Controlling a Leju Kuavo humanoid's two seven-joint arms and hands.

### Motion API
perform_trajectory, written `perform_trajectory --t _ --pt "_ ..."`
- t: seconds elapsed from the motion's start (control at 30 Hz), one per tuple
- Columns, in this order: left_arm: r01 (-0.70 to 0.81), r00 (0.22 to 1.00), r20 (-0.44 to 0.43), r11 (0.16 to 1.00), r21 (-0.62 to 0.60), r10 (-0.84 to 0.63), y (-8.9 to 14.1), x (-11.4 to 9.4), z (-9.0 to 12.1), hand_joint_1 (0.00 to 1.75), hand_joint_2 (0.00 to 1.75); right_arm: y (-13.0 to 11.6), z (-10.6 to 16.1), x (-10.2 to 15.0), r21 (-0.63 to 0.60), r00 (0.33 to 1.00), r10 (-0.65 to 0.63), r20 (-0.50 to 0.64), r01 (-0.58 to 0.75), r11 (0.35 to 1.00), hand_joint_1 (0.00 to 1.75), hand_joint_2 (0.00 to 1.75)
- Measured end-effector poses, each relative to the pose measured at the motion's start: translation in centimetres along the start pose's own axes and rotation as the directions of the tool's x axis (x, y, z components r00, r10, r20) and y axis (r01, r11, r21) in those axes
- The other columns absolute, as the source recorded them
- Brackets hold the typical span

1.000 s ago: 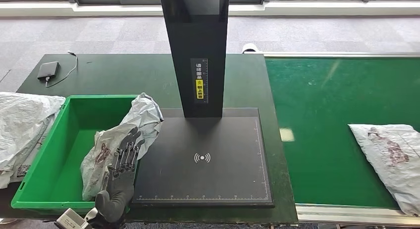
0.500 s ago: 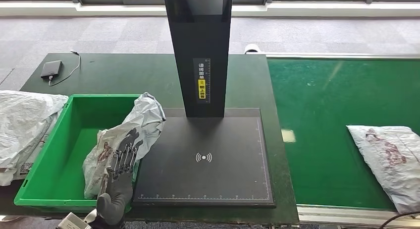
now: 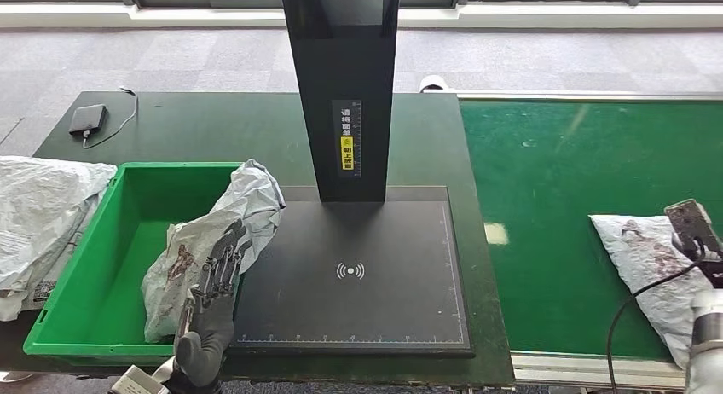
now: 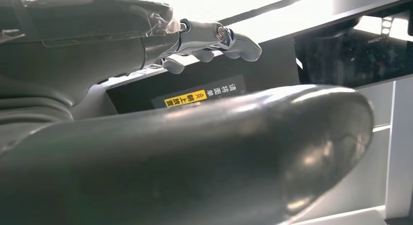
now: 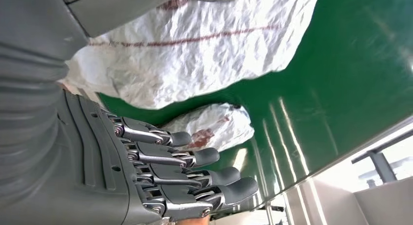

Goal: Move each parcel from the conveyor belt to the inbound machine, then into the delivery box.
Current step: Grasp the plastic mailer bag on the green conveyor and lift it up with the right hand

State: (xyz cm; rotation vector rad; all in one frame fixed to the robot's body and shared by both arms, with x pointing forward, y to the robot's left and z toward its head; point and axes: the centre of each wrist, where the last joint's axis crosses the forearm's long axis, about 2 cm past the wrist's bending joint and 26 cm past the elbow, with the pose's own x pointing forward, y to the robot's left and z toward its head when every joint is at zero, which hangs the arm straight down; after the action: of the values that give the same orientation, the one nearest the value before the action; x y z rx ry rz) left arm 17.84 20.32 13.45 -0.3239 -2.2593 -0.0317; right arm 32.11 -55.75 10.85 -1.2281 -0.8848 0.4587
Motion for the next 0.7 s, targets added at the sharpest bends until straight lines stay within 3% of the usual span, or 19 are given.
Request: perform_trajectory --t 0.1,0.27,0.43,0.57,0.6,0.7 --pt "-0.005 1.0 0.001 1.0 -0.002 0.005 0.0 0.0 0.0 0.0 0.0 1.4 0.4 1.2 0.169 0.997 0.056 -0.058 -0.045 0.985 0.0 1.75" --pt "-0.02 1.0 0.001 1.0 -0.018 0.02 0.2 -0.1 -0.1 0.0 0.0 4.1 1.9 1.1 0.487 0.953 0.243 -0.18 -0.128 0.864 0.0 1.75" --pt "-0.044 0.999 -0.004 0.998 -0.041 0.044 0.1 -0.7 -0.5 0.0 0.0 4.9 3.2 -2.0 0.639 0.914 0.345 -0.214 -0.137 0.757 0.0 1.75" --pt "-0.053 0.999 -0.013 0.997 -0.048 0.053 0.1 -1.2 -0.6 0.0 0.0 4.2 3.5 -4.7 0.675 0.898 0.378 -0.226 -0.136 0.725 0.0 1.75" --pt "-0.055 0.998 -0.015 0.997 -0.048 0.054 0.1 -1.3 -0.6 0.0 0.0 4.0 3.5 -5.1 0.681 0.894 0.385 -0.227 -0.137 0.719 0.21 1.75" --pt "-0.061 0.998 -0.018 0.997 -0.042 0.06 0.1 -1.5 -0.6 0.0 0.0 3.7 3.4 -5.5 0.687 0.894 0.396 -0.207 -0.156 0.71 1.52 1.75"
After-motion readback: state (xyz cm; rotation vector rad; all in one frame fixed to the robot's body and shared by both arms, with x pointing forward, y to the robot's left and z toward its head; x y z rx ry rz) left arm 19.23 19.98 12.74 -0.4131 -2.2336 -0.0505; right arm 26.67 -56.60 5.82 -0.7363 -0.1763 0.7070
